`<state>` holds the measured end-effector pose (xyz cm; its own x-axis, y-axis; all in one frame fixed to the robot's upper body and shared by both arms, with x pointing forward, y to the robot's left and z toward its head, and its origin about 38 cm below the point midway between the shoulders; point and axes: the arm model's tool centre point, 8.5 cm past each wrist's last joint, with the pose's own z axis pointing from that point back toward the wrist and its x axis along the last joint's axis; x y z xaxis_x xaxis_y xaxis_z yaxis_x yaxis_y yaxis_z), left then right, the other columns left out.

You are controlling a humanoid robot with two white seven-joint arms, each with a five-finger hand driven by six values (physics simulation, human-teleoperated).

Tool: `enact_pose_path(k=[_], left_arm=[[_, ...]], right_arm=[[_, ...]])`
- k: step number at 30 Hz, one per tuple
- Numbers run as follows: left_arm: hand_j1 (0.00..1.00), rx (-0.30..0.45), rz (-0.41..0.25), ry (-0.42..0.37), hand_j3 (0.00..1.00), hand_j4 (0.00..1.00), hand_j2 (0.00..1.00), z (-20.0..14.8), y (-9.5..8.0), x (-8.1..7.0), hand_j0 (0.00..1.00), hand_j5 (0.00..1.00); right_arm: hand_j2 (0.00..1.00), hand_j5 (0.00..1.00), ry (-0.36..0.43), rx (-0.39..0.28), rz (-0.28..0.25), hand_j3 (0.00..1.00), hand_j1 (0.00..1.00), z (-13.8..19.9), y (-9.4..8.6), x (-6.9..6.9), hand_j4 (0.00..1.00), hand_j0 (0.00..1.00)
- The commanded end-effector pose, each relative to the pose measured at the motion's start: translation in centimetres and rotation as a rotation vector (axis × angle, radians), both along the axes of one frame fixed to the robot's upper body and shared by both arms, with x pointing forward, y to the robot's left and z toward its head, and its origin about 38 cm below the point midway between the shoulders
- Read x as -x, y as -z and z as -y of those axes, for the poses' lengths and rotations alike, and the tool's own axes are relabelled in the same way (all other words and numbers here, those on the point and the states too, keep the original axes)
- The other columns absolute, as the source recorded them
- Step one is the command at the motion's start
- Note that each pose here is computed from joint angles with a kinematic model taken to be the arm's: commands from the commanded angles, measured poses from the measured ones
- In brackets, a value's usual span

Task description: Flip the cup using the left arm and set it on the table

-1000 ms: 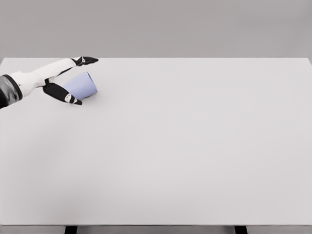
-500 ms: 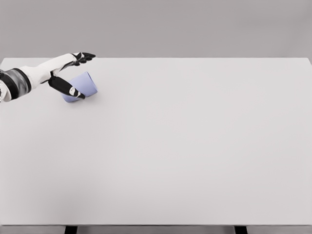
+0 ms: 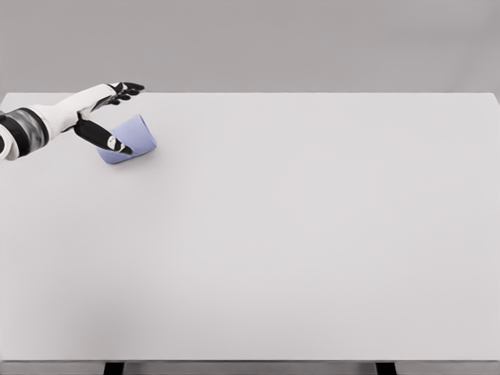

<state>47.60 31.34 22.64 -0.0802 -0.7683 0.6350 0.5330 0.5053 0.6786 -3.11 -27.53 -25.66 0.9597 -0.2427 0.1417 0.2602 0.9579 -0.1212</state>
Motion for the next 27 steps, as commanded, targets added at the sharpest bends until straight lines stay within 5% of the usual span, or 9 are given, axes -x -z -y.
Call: enact_pose_path(k=[1,12,27], left_arm=[[1.00,0.027,-0.024,-0.029,1.00,1.00,1.00,-0.5,0.5,-0.4,1.00,1.00],[1.00,0.002,-0.082,-0.098,1.00,1.00,1.00,-1.4,1.4,-0.6,1.00,1.00],[1.00,-0.021,-0.083,-0.076,1.00,1.00,1.00,-0.7,1.7,-0.4,1.00,1.00]], right_arm=[[1.00,1.00,0.001,0.001,-0.001,1.00,1.00,0.0,0.0,0.1,1.00,1.00],[1.00,1.00,0.001,-0.001,-0.001,1.00,1.00,0.0,0.0,0.1,1.00,1.00],[1.00,1.00,0.001,-0.001,-0.001,1.00,1.00,0.0,0.0,0.1,1.00,1.00]])
